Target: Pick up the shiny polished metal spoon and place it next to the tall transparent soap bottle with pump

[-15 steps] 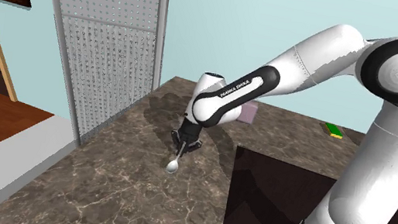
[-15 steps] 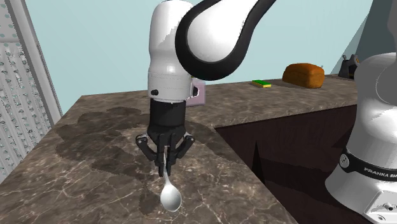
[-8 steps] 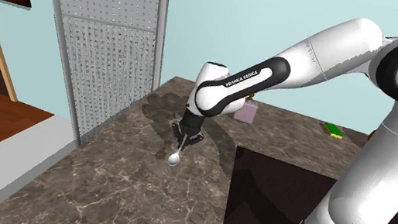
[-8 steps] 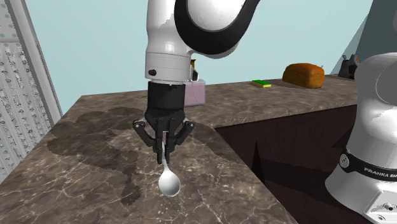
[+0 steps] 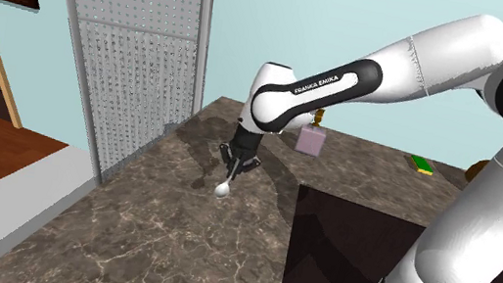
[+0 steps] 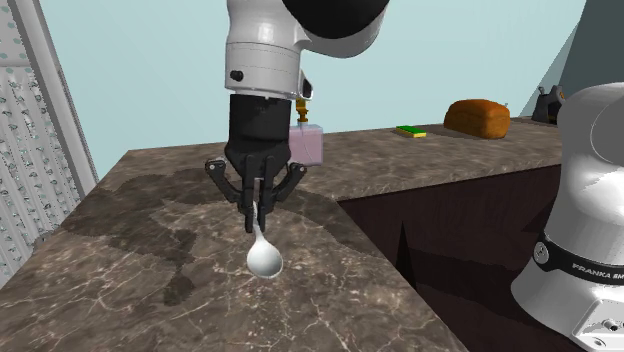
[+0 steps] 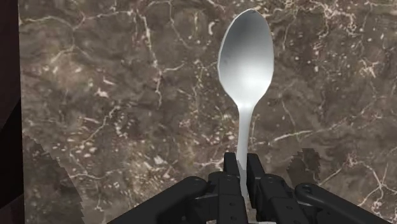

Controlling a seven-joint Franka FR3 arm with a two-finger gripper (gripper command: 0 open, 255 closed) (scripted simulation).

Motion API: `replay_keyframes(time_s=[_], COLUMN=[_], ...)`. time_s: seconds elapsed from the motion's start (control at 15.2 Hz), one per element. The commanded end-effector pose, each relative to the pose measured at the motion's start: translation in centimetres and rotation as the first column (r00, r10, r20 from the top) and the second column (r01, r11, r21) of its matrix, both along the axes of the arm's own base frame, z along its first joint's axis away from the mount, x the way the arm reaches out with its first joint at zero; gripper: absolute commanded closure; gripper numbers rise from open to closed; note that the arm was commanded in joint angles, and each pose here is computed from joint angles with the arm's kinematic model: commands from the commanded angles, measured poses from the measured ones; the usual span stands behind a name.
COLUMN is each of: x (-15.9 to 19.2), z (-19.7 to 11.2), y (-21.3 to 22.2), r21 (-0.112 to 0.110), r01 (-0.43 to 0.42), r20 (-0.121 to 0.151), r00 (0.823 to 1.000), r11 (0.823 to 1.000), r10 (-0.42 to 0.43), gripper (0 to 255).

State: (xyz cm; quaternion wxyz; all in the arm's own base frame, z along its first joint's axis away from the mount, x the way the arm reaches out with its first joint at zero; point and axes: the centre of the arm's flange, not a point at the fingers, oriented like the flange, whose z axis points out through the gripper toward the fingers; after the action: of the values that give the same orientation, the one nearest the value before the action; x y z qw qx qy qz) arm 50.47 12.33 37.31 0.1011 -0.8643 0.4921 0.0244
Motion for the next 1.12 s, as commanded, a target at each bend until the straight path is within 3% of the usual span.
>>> replay_keyframes(time_s=[0.0,1.06], x=[0.1,0.1], z=[1.2,9.6], y=[0.0,0.0], r21=[0.0,0.0], r01=[0.0,0.0], r20=[0.0,0.0], r00=[1.0,1.0], r11=[1.0,1.0], r10=[0.0,0.0], gripper=[255,255])
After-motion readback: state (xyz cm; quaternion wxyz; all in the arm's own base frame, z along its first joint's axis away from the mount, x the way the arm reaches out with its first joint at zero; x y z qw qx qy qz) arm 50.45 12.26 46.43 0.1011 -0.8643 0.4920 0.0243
